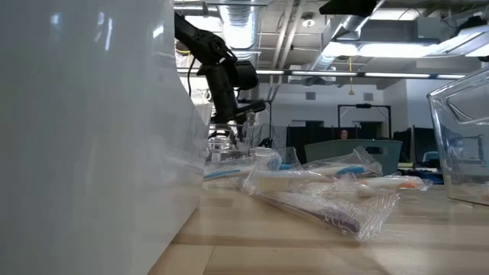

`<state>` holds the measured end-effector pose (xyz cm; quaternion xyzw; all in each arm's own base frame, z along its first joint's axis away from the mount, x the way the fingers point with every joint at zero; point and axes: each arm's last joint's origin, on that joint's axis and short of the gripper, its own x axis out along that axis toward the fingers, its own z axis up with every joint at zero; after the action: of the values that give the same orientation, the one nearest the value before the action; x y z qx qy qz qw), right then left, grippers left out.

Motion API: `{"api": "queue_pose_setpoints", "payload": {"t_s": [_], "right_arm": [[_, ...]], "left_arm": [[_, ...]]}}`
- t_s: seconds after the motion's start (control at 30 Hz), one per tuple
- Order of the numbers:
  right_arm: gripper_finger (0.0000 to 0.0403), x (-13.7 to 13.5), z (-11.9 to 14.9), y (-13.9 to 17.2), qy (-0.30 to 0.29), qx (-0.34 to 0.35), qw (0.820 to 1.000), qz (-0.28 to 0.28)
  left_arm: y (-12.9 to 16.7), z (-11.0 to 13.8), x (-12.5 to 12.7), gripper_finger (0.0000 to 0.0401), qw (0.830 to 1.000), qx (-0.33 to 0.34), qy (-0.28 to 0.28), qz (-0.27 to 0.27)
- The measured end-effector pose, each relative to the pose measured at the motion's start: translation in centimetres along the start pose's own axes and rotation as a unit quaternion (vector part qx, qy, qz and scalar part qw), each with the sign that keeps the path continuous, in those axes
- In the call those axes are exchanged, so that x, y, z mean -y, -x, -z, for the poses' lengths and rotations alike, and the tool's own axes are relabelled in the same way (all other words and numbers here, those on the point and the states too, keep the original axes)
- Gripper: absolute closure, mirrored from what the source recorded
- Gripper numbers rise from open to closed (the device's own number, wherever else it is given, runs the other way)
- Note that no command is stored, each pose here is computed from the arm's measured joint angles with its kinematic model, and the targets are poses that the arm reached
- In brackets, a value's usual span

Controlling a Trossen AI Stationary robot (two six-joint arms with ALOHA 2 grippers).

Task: Pick & Place Toothbrushes
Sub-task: Put the green toothbrush into the top transparent bin

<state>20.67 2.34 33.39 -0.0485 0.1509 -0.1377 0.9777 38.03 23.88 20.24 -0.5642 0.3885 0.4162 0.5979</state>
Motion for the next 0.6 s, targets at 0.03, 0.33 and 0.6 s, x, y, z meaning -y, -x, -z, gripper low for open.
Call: {"api": "queue_pose_setpoints", "payload": {"t_s": [0.03, 0.33, 0.6], "right_arm": [[0.0092, 0.0, 0.0, 0.0, 0.001, -0.001, 1.000, 0.000], [0.0092, 0.8, 0.2, -0.3, 0.026, -0.011, 0.999, 0.021], [0.0092, 2.7, 0.1, -0.9, 0.010, -0.009, 0.998, 0.065]], "left_arm": [[0.0, 0.1, 0.0, 0.0377, 1.000, -0.003, 0.007, 0.002], [-0.4, 0.3, 0.2, 0.0377, 0.998, -0.025, 0.051, 0.010], [-0.9, 0.8, 0.4, 0.0377, 0.998, -0.030, 0.049, 0.006]]}}
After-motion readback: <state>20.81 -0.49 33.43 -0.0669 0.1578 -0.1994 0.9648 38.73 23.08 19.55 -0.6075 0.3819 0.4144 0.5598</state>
